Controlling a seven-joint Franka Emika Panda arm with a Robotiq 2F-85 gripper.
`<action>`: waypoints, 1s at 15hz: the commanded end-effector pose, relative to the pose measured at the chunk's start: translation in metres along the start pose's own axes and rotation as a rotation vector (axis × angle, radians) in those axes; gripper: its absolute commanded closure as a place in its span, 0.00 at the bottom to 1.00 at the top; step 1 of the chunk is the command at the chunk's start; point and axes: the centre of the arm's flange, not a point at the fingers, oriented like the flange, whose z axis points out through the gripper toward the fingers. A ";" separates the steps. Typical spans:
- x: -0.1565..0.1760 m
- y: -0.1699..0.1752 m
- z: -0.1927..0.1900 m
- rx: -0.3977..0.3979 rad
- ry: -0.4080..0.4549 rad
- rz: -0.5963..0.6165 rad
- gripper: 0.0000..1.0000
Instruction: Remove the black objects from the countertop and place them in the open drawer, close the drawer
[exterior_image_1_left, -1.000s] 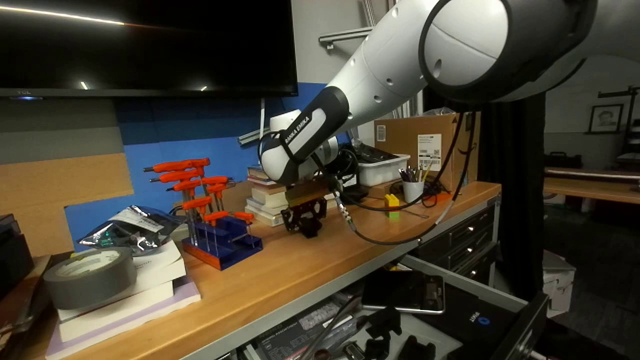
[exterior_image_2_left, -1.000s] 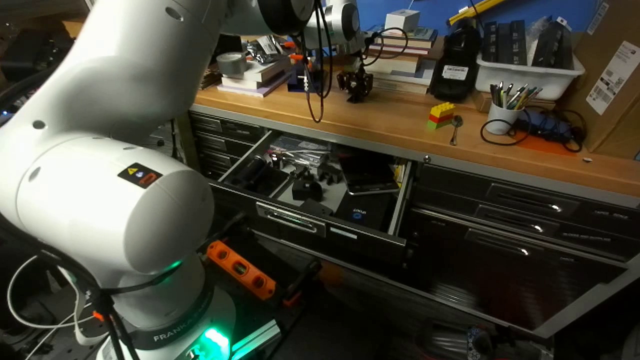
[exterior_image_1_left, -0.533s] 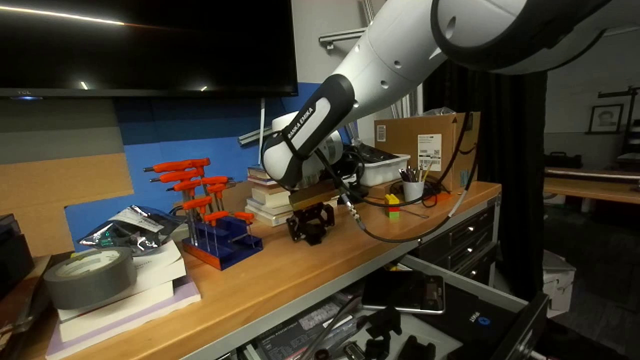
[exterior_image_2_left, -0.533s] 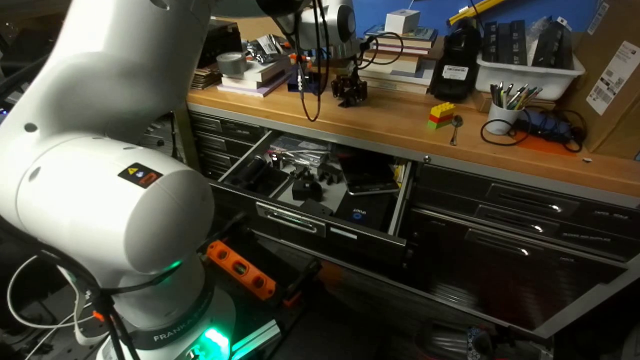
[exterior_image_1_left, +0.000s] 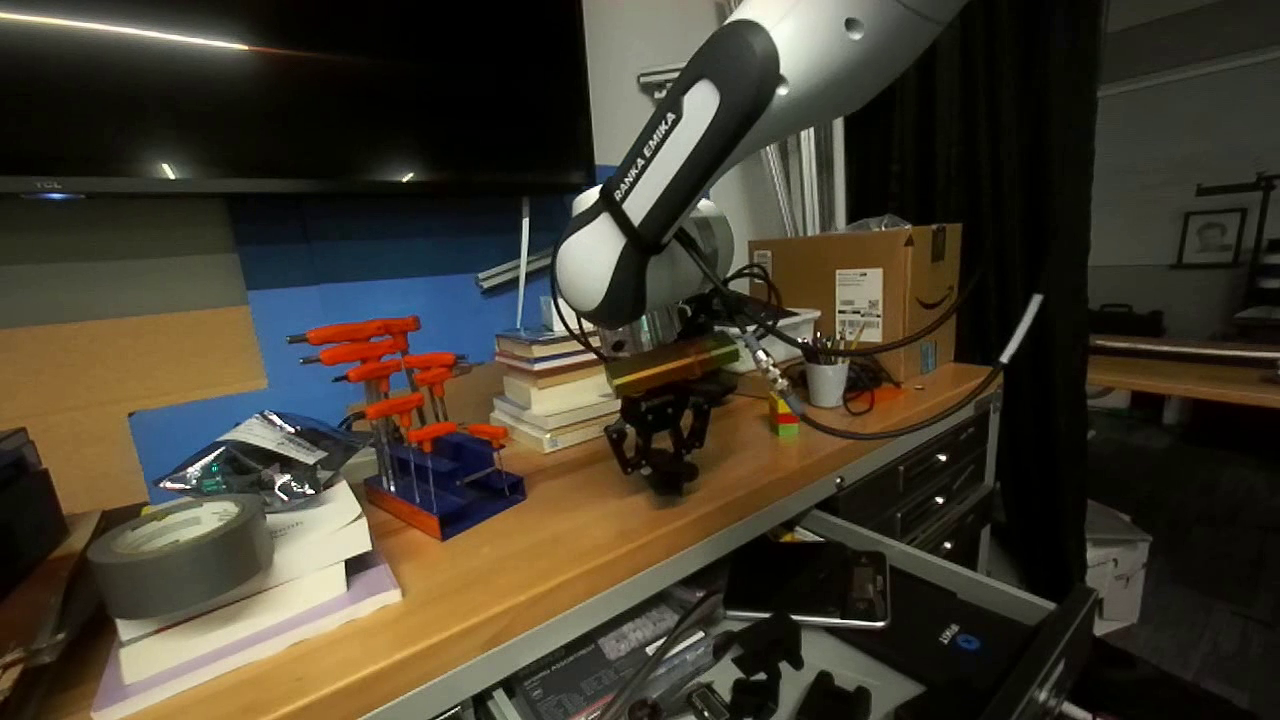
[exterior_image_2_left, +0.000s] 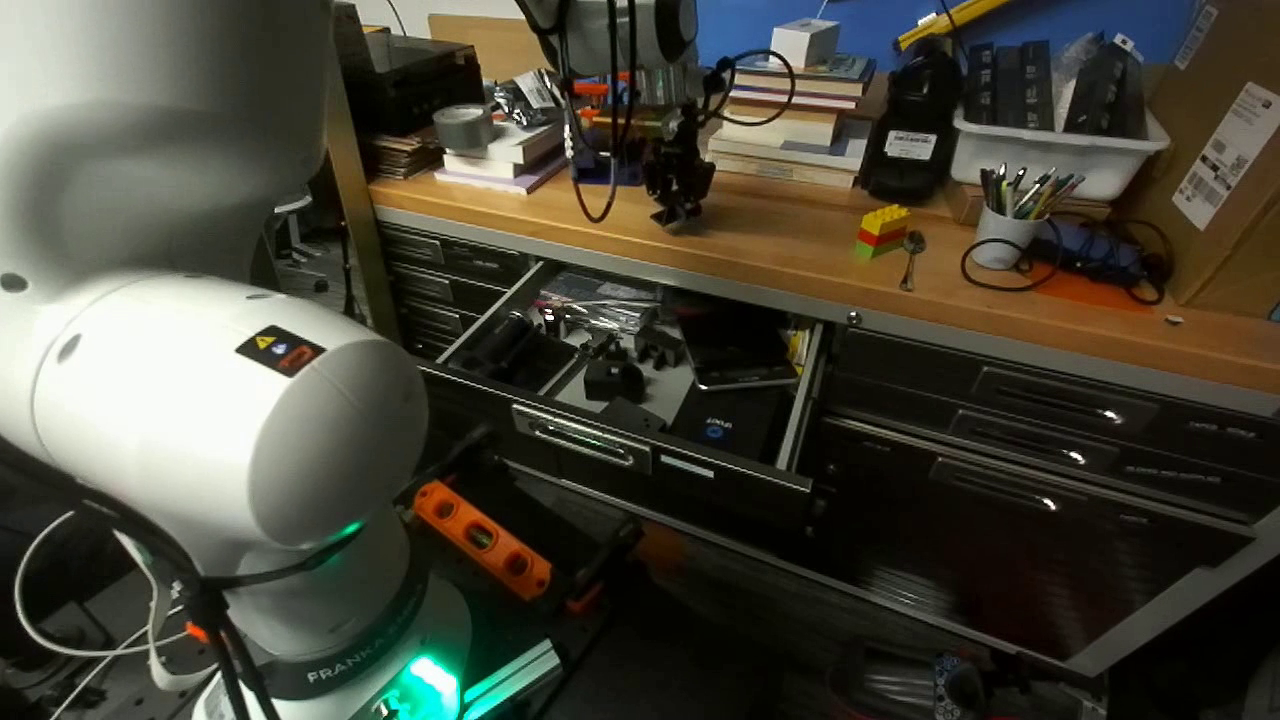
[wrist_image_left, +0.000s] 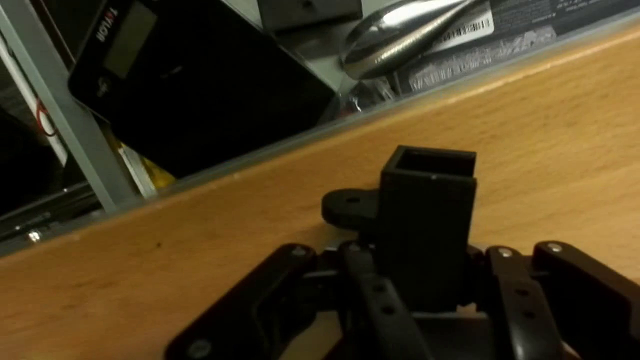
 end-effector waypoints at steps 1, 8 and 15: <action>-0.062 0.024 -0.023 0.008 -0.034 0.075 0.83; -0.140 0.036 -0.012 -0.004 -0.124 0.138 0.83; -0.206 0.033 0.038 0.068 -0.191 0.093 0.83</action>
